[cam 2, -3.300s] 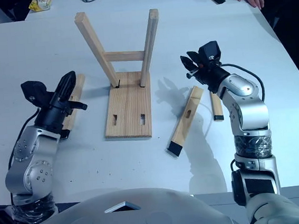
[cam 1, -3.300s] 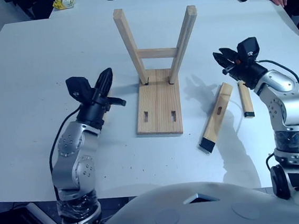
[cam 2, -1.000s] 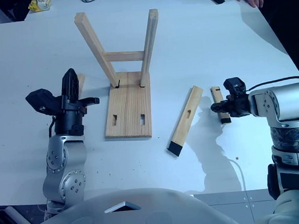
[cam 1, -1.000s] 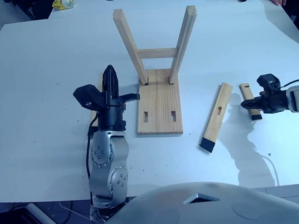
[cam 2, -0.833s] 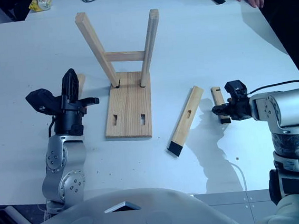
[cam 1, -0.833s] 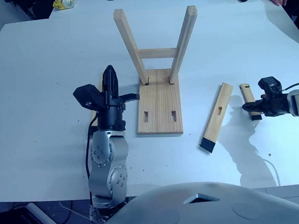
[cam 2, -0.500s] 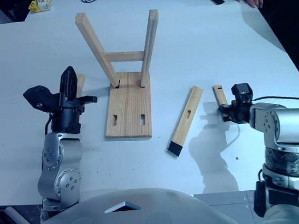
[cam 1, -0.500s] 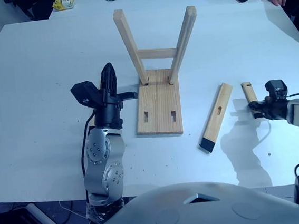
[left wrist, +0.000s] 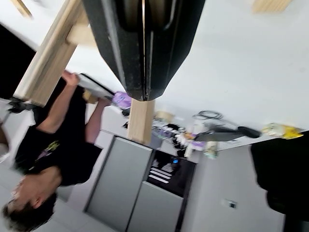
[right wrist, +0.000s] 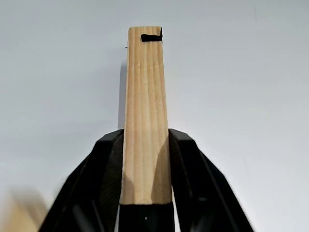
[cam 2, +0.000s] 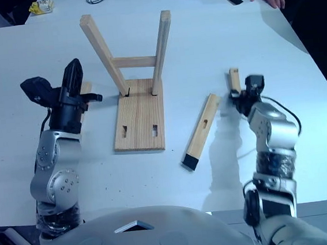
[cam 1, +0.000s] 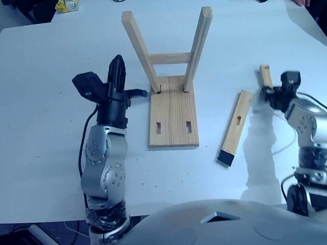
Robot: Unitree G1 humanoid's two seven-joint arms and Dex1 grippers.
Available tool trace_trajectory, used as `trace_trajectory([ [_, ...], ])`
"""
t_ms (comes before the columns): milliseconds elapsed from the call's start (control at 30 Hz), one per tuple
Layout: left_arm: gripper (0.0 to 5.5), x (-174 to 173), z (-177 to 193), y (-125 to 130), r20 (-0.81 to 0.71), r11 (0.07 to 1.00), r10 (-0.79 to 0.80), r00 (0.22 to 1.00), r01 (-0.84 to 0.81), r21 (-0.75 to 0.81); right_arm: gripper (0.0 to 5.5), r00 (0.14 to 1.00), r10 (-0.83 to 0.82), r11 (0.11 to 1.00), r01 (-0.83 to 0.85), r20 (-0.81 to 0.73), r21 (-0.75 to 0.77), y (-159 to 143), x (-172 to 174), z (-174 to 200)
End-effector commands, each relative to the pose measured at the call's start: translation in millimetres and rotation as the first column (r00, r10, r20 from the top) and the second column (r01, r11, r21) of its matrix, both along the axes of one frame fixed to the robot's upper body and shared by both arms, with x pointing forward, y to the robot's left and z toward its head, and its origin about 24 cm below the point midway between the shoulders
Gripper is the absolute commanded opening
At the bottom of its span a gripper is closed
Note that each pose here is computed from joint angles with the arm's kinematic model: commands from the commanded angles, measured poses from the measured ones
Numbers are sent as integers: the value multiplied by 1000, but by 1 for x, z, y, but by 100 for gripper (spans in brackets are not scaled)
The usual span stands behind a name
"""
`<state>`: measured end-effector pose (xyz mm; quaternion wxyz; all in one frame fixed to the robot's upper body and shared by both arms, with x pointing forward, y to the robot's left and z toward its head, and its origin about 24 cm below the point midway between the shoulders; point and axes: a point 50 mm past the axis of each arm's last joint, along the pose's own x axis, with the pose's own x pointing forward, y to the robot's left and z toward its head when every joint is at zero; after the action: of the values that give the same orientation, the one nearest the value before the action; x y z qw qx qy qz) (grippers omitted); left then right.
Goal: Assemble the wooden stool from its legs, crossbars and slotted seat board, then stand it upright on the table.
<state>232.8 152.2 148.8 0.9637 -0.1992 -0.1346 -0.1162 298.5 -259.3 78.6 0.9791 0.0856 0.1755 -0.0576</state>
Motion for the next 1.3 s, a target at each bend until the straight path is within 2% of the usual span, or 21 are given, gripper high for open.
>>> trace_trajectory([
  [33,0,20,14,2,33,988,-151,988,152,-37,131,948,-62,987,12,313,161,-12,23,58],
  [100,0,25,20,1,44,978,-203,978,205,-50,131,885,-41,965,-85,464,248,-9,32,94],
  [200,0,29,25,6,58,967,-244,968,247,-59,131,806,-21,927,-206,591,314,2,35,128],
  [267,25,31,36,8,90,944,-306,948,314,-96,131,685,86,821,-460,723,338,33,33,170],
  [333,60,32,47,7,122,910,-390,913,402,-103,131,582,240,700,-658,777,276,67,22,191],
  [400,90,35,56,8,141,865,-476,868,491,-100,131,500,395,584,-784,771,209,100,8,194],
  [467,120,36,65,8,168,808,-560,811,579,-107,131,424,510,465,-868,749,174,119,-5,191],
  [633,198,34,81,9,227,635,-723,653,757,-156,131,287,660,261,-954,695,147,135,-24,178],
  [833,287,28,79,12,186,517,-822,538,843,-150,131,225,688,202,-972,690,117,124,-24,170],
  [933,289,27,78,12,159,466,-860,485,873,-142,131,182,715,158,-983,675,97,119,-23,163],
  [1033,289,27,74,9,124,420,-891,436,897,-138,131,103,757,73,-995,645,73,125,-25,155],
  [1133,289,28,68,5,92,389,-911,402,911,-135,131,31,802,2,-999,596,49,133,-24,145],
  [1300,289,26,66,-1,75,354,-928,365,927,-128,131,-39,852,-65,-997,522,30,139,-24,131],
])
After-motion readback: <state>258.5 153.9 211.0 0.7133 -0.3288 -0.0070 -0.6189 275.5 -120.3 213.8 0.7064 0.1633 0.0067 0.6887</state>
